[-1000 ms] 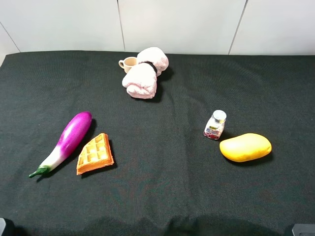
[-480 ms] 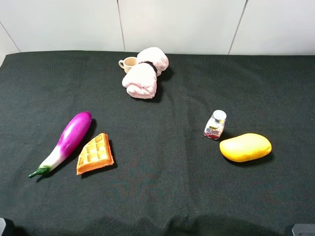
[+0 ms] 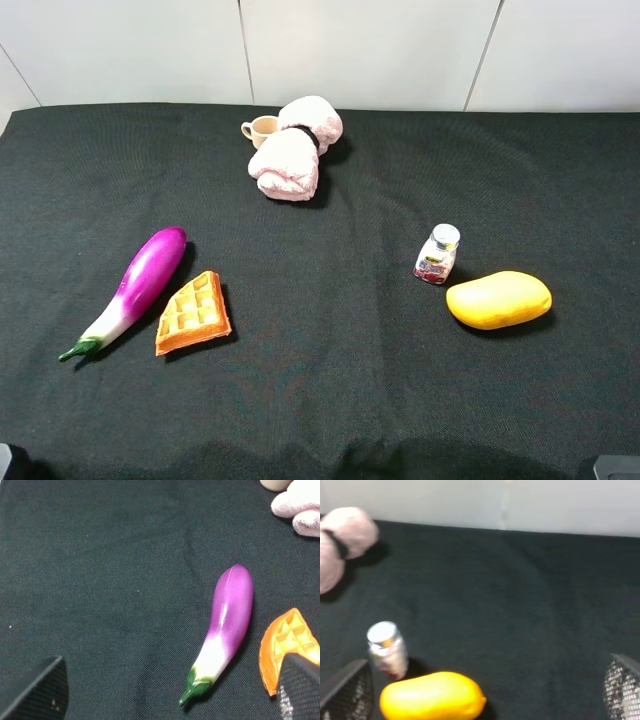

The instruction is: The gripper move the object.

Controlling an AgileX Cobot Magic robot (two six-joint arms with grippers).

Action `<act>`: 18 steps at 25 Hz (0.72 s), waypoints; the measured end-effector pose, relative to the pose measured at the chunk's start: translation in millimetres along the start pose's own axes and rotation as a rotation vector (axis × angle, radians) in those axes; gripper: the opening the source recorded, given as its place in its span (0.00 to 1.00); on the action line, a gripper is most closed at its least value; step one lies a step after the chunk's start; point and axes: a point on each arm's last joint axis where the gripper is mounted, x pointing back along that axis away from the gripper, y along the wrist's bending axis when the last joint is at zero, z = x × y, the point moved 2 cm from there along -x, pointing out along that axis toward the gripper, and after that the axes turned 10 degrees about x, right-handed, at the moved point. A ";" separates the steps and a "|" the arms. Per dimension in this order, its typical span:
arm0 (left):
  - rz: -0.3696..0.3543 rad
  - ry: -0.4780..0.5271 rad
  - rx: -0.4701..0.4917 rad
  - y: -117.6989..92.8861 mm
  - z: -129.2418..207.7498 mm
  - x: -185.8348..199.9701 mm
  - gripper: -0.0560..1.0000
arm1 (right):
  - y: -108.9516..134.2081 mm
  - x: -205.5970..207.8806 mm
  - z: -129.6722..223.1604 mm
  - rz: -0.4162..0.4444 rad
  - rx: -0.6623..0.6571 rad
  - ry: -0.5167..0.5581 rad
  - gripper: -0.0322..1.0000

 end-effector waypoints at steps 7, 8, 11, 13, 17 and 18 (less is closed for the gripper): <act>0.000 0.000 0.000 0.0 0.0 0.0 0.88 | 2.1 -0.1 -0.6 -0.003 0.013 -0.002 0.70; 0.000 0.000 0.000 0.0 0.0 0.0 0.88 | 2.2 -0.1 -0.6 -0.004 0.013 -0.002 0.70; 0.000 0.000 0.000 0.0 0.0 0.0 0.88 | 2.3 -0.1 -0.6 -0.004 0.012 -0.003 0.70; 0.000 0.000 0.000 0.0 0.0 0.0 0.88 | 2.3 -0.1 -0.6 -0.005 0.012 -0.003 0.70; 0.000 0.000 0.000 0.0 0.0 0.0 0.88 | 2.3 -0.1 -0.6 -0.005 0.012 -0.003 0.70; 0.000 0.000 0.000 0.0 0.0 0.0 0.88 | 2.3 -0.1 -0.6 -0.005 0.012 -0.003 0.70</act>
